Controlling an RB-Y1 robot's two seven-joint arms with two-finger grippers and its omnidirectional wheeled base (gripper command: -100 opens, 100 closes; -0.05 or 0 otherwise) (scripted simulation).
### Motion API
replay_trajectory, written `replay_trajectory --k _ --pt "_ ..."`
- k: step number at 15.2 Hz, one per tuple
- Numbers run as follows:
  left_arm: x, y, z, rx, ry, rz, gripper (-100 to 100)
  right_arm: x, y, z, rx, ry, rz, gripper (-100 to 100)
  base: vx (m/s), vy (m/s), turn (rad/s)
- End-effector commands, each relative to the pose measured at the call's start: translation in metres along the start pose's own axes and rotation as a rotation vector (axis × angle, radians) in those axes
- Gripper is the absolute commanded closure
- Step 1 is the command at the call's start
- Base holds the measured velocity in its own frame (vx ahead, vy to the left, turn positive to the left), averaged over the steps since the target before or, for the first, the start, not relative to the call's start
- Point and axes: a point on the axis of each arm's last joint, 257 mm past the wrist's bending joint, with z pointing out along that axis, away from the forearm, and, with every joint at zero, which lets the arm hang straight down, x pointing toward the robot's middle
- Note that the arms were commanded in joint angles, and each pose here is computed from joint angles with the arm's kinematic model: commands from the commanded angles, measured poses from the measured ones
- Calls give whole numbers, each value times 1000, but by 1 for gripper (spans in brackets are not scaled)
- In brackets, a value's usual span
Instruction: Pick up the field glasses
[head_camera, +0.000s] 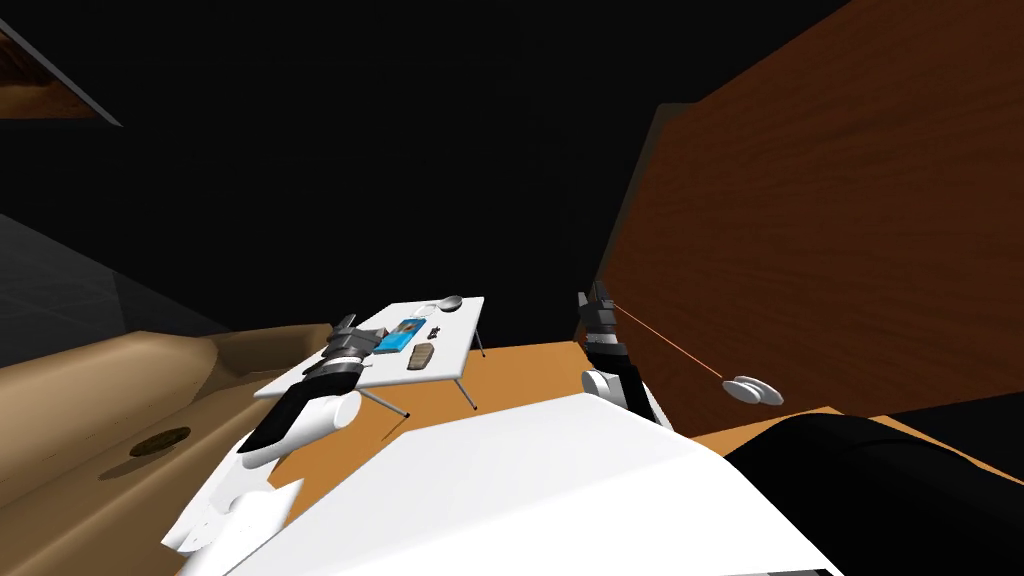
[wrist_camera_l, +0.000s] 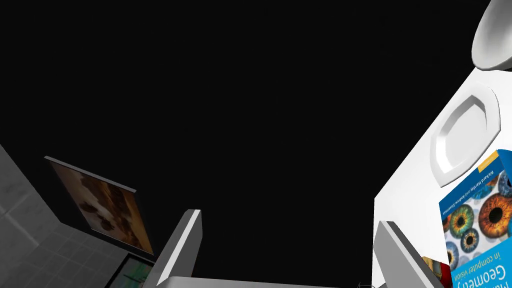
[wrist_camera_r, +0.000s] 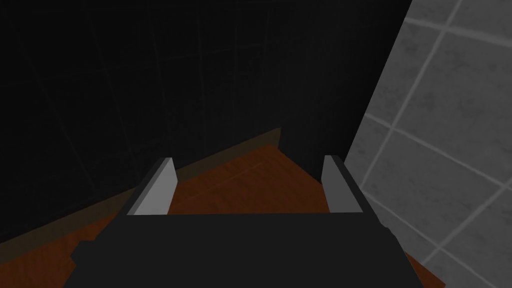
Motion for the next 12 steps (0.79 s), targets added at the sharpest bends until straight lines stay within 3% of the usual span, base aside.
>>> replay_trajectory --k 1,2,3,4,5,7,8,9,10,12 --pt "-17 10 2 -45 -38 -28 -100 0 0 0 0 0 0 0 60 -157 29" --pt "-17 10 2 -45 -38 -28 -100 0 0 0 0 0 0 0 35 -112 17" --pt "-36 18 4 -78 -77 -64 -100 0 0 0 0 0 0 0 48 -100 15" --pt "-36 20 4 -84 -79 -64 -100 0 0 0 0 0 0 0 48 -108 23" --pt "-53 24 5 -102 -113 -102 -100 0 0 0 0 0 0 0 69 -139 25" --pt "-55 30 4 -122 -120 -103 -100 0 0 0 0 0 0 0 70 -99 26" --pt "-72 36 4 -146 -157 -143 -100 0 0 0 0 0 0 0 84 -71 10" --pt "-73 40 3 -159 -161 -144 -100 0 0 0 0 0 0 0 88 -83 12" --pt "-89 46 2 -180 -197 -186 -100 0 0 0 0 0 0 0 99 -105 23" --pt "-90 51 1 -196 -203 -187 -100 0 0 0 0 0 0 0 87 -93 23"
